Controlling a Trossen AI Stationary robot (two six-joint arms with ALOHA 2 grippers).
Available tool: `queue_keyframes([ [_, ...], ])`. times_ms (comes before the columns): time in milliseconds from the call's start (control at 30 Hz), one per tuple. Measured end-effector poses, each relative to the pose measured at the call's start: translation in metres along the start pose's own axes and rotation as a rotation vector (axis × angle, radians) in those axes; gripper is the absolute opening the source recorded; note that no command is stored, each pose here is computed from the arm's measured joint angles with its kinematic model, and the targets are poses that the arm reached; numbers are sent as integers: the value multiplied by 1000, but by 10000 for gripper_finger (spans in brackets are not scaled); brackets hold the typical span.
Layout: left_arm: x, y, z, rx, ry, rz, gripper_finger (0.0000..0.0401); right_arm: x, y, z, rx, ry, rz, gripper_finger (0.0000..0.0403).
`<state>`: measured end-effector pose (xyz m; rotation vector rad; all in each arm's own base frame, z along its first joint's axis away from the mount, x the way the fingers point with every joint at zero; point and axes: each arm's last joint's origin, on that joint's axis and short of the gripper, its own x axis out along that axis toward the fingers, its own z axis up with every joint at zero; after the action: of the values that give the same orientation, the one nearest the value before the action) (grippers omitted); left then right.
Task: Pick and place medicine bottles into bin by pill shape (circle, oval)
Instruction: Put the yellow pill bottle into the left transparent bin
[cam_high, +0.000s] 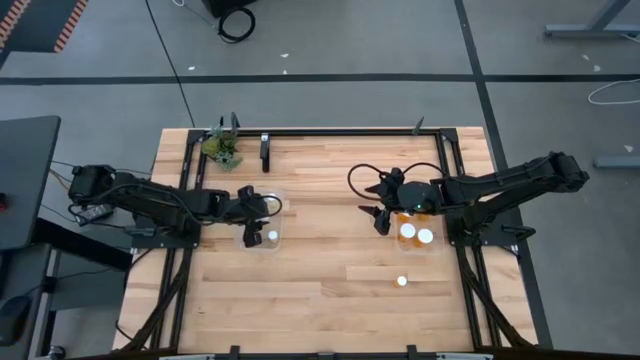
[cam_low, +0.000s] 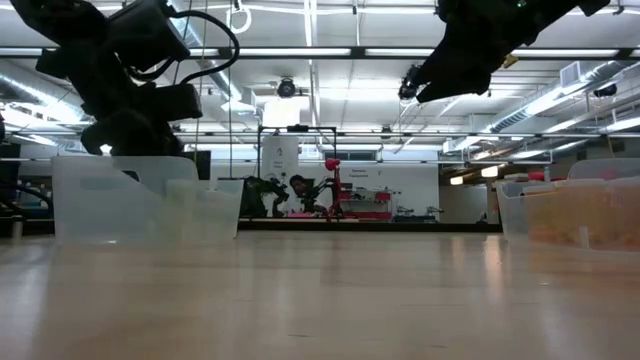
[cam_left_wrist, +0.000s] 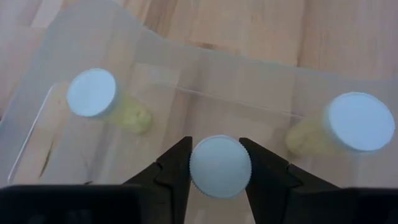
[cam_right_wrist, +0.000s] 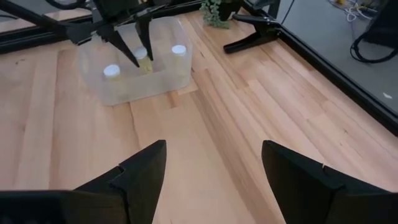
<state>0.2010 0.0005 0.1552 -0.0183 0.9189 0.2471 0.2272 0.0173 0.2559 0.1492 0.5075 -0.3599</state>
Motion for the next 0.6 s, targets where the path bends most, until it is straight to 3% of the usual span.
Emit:
queue_keyframes([
  [233,0,0,0,0,0,-1,130,0,0,1,11,-8,-8,271],
  [600,0,0,-1,-6,6,3,160,0,0,1,11,-8,-9,271],
])
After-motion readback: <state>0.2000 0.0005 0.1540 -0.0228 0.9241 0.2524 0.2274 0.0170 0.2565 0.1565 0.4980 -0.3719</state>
